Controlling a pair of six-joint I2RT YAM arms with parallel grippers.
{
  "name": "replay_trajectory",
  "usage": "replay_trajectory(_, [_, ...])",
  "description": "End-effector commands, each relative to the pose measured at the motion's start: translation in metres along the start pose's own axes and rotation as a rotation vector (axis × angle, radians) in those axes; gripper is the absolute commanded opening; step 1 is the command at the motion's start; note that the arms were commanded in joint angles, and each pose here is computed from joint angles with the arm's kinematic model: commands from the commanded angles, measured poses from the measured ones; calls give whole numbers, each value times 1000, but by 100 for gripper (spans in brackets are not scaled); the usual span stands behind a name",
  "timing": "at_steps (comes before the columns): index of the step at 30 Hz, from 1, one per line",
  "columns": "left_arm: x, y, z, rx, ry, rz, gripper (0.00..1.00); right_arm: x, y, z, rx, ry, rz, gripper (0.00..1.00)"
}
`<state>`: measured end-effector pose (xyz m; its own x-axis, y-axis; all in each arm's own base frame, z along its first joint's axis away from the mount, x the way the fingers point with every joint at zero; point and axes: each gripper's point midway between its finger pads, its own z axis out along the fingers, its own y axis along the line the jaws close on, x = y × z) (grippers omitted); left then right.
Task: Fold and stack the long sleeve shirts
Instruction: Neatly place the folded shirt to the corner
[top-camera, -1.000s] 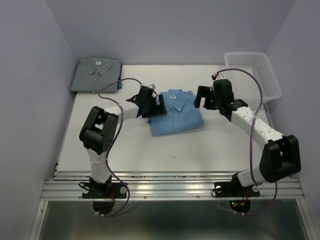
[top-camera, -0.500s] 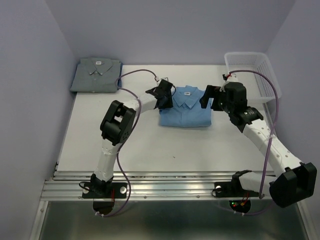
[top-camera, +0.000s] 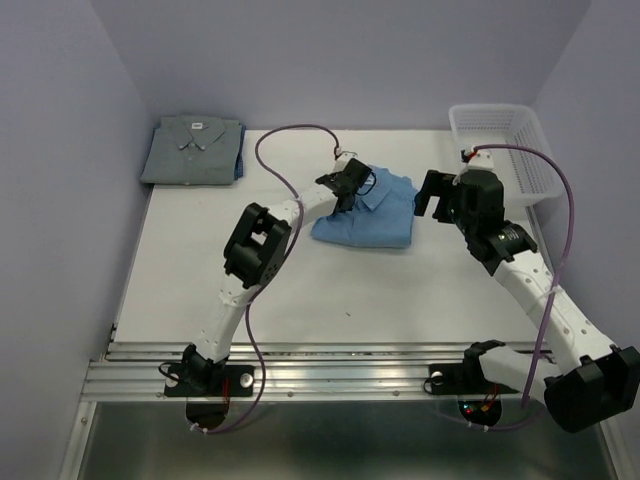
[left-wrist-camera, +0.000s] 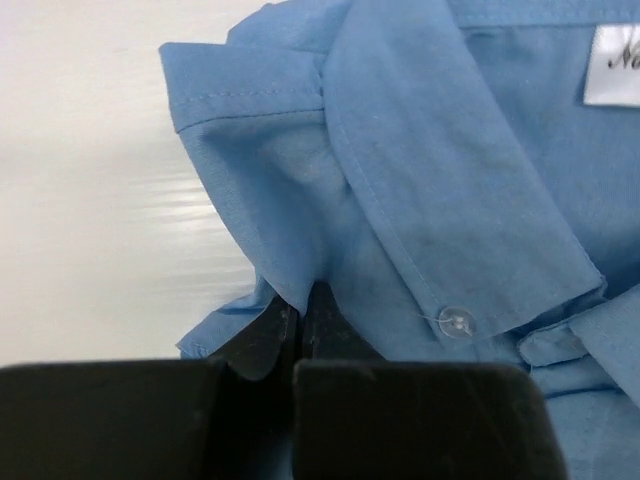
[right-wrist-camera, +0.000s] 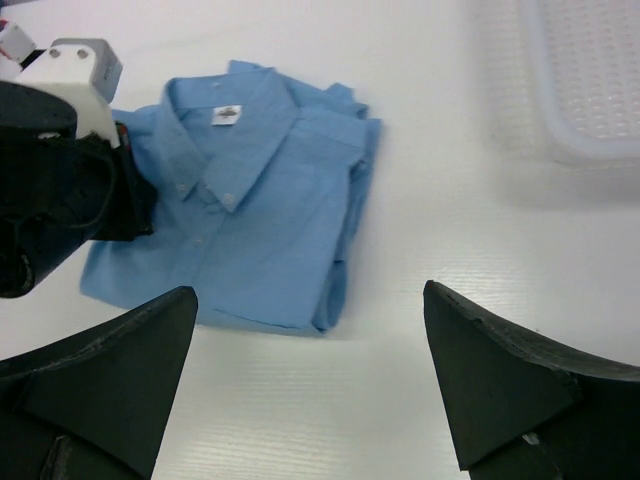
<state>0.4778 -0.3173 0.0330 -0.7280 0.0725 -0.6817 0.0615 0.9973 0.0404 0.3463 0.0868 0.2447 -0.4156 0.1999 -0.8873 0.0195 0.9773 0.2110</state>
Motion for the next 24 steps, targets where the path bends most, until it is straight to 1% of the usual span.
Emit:
replay_trajectory(1, [-68,94,-53,-340,-187,226,0,-12,-17,-5,80,-64,-13,100])
replay_trajectory(2, [-94,114,-73,-368,-240,215,0,-12,-18,-5,84,-62,-15,100])
replay_trajectory(3, [-108,125,-79,-378,-271,273,0,-10,-20,-3,98,-60,-21,100])
replay_trajectory(4, [-121,137,-87,-389,-298,276,0,-10,-22,-3,106,-61,-23,100])
replay_trajectory(5, [-141,151,-106,-397,-347,262,0,-9,-24,-2,118,-58,-29,100])
replay_trajectory(6, [-161,177,-113,-436,-378,261,0,-11,-26,-2,128,-63,-35,100])
replay_trajectory(8, [-185,206,-131,-465,-413,244,0,-14,-32,-1,168,-73,-38,100])
replay_trajectory(9, [-203,234,-139,-501,-430,215,0,-14,-34,-1,180,-76,-38,100])
replay_trajectory(10, [-210,250,-142,-532,-427,233,0,-15,-35,-1,186,-79,-39,100])
replay_trajectory(11, [-218,262,-144,-531,-437,242,0,-15,-35,-2,184,-80,-39,100])
replay_trajectory(12, [-229,289,-147,-566,-453,223,0,-16,-34,-3,179,-81,-39,100])
replay_trajectory(14, [-241,311,-146,-591,-470,269,0,-16,-35,-4,180,-86,-43,100])
replay_trajectory(15, [-243,322,-144,-609,-457,290,0,-17,-36,-5,183,-88,-42,100])
replay_trajectory(16, [-250,345,-144,-645,-472,280,0,-18,-37,-5,187,-94,-44,100])
replay_trajectory(17, [-261,353,-144,-634,-505,289,0,-18,-37,-5,190,-96,-48,100])
replay_trajectory(18, [-267,364,-142,-632,-527,274,0,-20,-38,-5,194,-100,-55,100])
replay_trajectory(19, [-277,388,-142,-640,-551,237,0,-21,-40,-4,209,-103,-61,100])
replay_trajectory(20, [-287,393,-137,-591,-586,227,0,-20,-42,-4,221,-101,-67,100])
replay_trajectory(21, [-291,404,-133,-588,-601,190,0,-21,-45,-3,234,-101,-77,100])
replay_trajectory(22, [-307,414,-141,-603,-652,160,0,-20,-47,-1,251,-99,-85,100])
replay_trajectory(23, [-304,426,-123,-607,-643,151,0,-19,-48,1,256,-93,-95,100])
replay_trajectory(24, [-305,445,-122,-618,-679,90,0,-20,-48,3,260,-89,-112,100])
